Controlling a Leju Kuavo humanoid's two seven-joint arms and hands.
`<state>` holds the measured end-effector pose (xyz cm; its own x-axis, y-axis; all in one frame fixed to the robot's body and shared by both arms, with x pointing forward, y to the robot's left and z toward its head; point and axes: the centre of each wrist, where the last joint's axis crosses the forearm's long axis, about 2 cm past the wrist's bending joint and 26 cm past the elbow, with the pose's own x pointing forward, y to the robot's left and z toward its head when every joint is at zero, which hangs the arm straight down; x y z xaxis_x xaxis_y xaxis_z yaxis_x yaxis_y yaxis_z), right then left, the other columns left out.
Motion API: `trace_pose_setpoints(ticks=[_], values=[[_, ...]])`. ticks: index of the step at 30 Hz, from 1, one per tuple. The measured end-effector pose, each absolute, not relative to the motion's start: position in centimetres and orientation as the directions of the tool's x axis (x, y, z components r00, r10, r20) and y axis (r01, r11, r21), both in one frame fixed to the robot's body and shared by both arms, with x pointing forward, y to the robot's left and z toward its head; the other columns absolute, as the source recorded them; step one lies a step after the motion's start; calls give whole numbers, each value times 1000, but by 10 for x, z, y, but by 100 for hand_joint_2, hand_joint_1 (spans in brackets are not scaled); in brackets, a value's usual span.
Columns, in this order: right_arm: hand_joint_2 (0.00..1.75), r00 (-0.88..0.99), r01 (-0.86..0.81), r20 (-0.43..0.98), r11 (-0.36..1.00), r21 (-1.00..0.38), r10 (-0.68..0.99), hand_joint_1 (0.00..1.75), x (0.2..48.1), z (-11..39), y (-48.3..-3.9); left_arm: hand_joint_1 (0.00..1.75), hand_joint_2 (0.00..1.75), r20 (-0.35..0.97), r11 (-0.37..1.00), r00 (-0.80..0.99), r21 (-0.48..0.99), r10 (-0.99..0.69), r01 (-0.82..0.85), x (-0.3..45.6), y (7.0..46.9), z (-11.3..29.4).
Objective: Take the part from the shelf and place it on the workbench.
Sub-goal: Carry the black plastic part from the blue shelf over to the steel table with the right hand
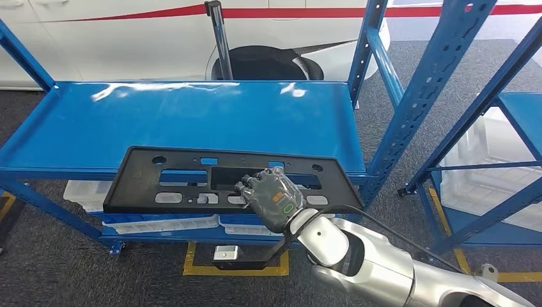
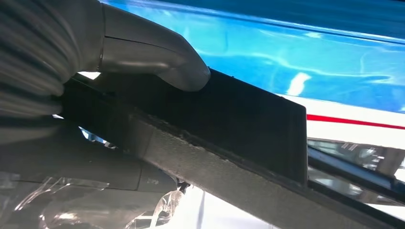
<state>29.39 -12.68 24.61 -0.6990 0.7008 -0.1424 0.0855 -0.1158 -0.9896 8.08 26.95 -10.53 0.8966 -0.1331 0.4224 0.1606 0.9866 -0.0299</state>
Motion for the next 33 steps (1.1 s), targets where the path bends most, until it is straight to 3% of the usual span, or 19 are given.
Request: trace_pose_setpoints(ticks=[22, 33], values=[[175, -690, 61, -96, -75, -995, 718, 175, 298, 251, -131, 0, 175, 425, 986, 894, -23, -142, 168, 83, 269, -105], [175, -676, 157, -173, -89, -984, 716, 175, 298, 256, -131, 0, 175, 426, 985, 892, -13, -149, 171, 84, 269, -105]])
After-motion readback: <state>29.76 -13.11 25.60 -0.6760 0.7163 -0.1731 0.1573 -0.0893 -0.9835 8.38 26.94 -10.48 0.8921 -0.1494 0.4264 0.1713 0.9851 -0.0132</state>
